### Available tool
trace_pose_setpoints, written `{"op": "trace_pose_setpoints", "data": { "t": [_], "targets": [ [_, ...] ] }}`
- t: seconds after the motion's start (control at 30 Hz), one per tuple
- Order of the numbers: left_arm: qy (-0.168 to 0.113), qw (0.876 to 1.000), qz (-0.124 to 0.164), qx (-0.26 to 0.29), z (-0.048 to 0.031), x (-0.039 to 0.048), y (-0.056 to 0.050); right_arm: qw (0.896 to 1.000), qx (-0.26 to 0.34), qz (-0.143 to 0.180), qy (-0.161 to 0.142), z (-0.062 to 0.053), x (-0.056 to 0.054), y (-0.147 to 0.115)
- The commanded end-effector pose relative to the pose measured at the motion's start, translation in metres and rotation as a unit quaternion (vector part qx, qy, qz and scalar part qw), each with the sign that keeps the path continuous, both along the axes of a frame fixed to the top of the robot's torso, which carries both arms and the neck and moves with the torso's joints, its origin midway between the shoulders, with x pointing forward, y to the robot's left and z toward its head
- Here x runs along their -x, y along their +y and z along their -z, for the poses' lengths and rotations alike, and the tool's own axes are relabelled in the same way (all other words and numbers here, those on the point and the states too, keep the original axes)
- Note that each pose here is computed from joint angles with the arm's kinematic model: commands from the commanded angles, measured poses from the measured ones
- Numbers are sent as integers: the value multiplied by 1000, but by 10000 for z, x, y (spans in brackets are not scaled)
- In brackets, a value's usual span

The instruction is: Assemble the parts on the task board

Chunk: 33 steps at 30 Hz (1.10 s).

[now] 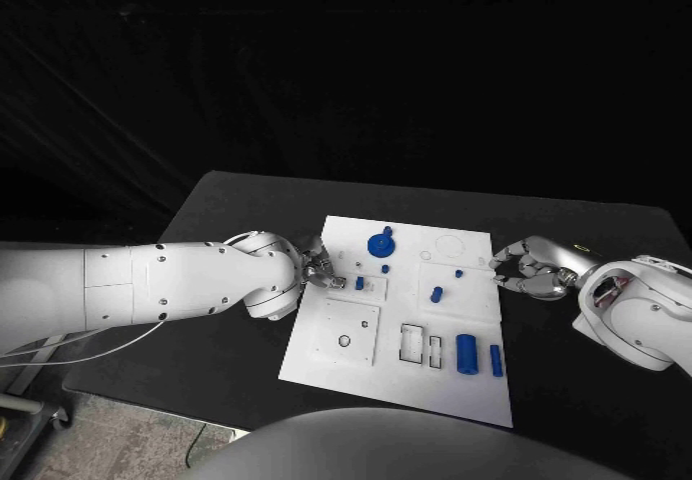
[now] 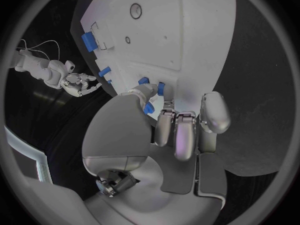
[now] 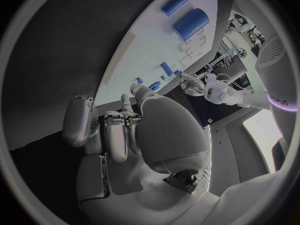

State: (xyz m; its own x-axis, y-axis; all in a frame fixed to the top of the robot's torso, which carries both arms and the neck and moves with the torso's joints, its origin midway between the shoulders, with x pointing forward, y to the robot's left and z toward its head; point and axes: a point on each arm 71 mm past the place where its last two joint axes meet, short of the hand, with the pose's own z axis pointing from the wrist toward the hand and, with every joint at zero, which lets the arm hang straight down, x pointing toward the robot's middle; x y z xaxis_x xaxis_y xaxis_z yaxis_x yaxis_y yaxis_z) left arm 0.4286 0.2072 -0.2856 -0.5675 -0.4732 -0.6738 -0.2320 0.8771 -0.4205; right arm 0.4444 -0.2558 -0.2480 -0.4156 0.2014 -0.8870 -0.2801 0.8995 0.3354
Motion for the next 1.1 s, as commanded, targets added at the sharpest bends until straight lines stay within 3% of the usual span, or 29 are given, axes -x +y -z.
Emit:
{"op": "trace_pose_setpoints", "data": {
  "t": [0.03,1.1],
  "targets": [
    [20,1000,13,5,33,39,-41,1000,-1,-2,0,5,5,5],
    [21,1000,5,7,50,6,-34,1000,-1,0,4,15,9,-4]
  ]
}}
